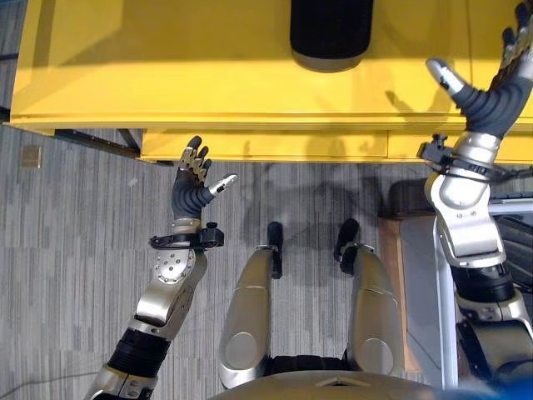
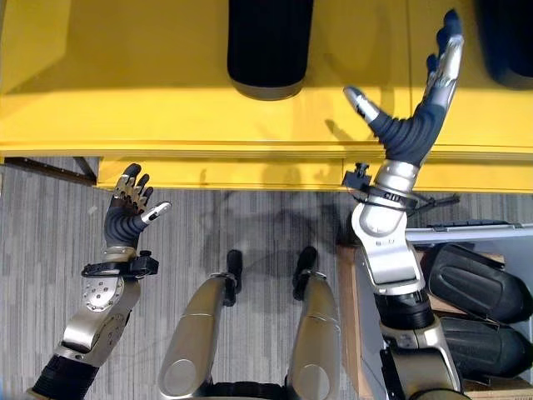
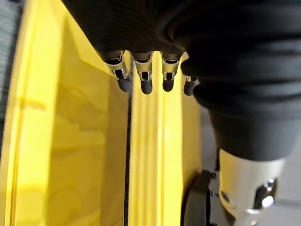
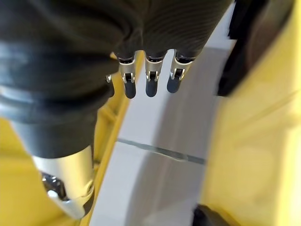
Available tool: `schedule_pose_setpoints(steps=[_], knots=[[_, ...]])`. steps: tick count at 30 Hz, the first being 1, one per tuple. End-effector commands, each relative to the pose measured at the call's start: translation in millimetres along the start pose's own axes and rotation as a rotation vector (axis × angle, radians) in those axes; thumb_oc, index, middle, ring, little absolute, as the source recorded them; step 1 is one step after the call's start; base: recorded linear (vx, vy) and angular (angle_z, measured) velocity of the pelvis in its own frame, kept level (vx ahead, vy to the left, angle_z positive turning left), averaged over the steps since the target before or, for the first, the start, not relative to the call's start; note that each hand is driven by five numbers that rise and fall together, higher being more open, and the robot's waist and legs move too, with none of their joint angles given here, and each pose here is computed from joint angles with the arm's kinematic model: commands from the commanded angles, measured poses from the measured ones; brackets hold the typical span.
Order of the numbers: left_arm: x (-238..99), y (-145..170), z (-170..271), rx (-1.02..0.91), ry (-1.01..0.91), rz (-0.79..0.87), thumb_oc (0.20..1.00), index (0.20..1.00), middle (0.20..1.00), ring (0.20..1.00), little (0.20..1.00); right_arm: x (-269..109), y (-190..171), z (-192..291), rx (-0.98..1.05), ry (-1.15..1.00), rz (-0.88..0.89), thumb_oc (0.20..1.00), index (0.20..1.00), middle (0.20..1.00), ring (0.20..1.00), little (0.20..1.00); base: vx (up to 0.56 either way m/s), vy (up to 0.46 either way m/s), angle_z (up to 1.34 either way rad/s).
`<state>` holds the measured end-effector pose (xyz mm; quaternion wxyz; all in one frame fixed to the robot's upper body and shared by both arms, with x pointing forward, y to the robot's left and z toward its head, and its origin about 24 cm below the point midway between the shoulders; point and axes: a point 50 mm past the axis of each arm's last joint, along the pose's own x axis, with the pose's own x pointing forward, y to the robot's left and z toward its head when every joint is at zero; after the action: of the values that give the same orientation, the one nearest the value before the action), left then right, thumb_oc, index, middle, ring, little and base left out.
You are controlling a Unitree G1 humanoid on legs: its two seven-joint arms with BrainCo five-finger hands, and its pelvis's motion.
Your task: Move parts from the plastic box to the shelf.
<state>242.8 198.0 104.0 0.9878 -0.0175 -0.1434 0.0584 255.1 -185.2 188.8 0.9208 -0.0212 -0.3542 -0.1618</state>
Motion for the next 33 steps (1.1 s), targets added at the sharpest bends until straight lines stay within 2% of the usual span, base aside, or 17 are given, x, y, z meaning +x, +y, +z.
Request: schedule_pose_setpoints(steps=[1, 13, 14, 24, 33], knots=[[-9, 2, 20, 0.06, -0.119, -0.034, 1.0, 1.0, 1.0, 1.0, 1.0, 20, -2, 26, 0.111, -0.156, 0.075, 1.0, 1.0, 1.0, 1.0, 1.0, 0.04, -0.025, -0.16], [-16, 22, 25, 0.236, -0.155, -0.003, 1.0, 1.0, 1.0, 1.0, 1.0, -14, -30, -2, 0.074, 0.049, 0.128, 1.0, 1.0, 1.0, 1.0, 1.0, 0.05, -0.009, -0.05], [-19, 25, 22, 0.226, -0.133, 0.003, 1.0, 1.0, 1.0, 1.0, 1.0, -21, -36, -12, 0.07, 0.119, 0.13, 1.0, 1.0, 1.0, 1.0, 1.0, 0.09, 0.012, -0.07], [-29, 37, 8, 0.329, -0.041, -0.007, 1.0, 1.0, 1.0, 1.0, 1.0, -44, -56, -27, 0.023, 0.262, 0.123, 1.0, 1.0, 1.0, 1.0, 1.0, 0.07, 0.009, -0.05], [-31, 51, -10, 0.677, 0.031, -0.04, 1.0, 1.0, 1.0, 1.0, 1.0, -55, -69, -32, -0.006, 0.32, 0.097, 1.0, 1.0, 1.0, 1.0, 1.0, 0.07, 0.014, -0.12]])
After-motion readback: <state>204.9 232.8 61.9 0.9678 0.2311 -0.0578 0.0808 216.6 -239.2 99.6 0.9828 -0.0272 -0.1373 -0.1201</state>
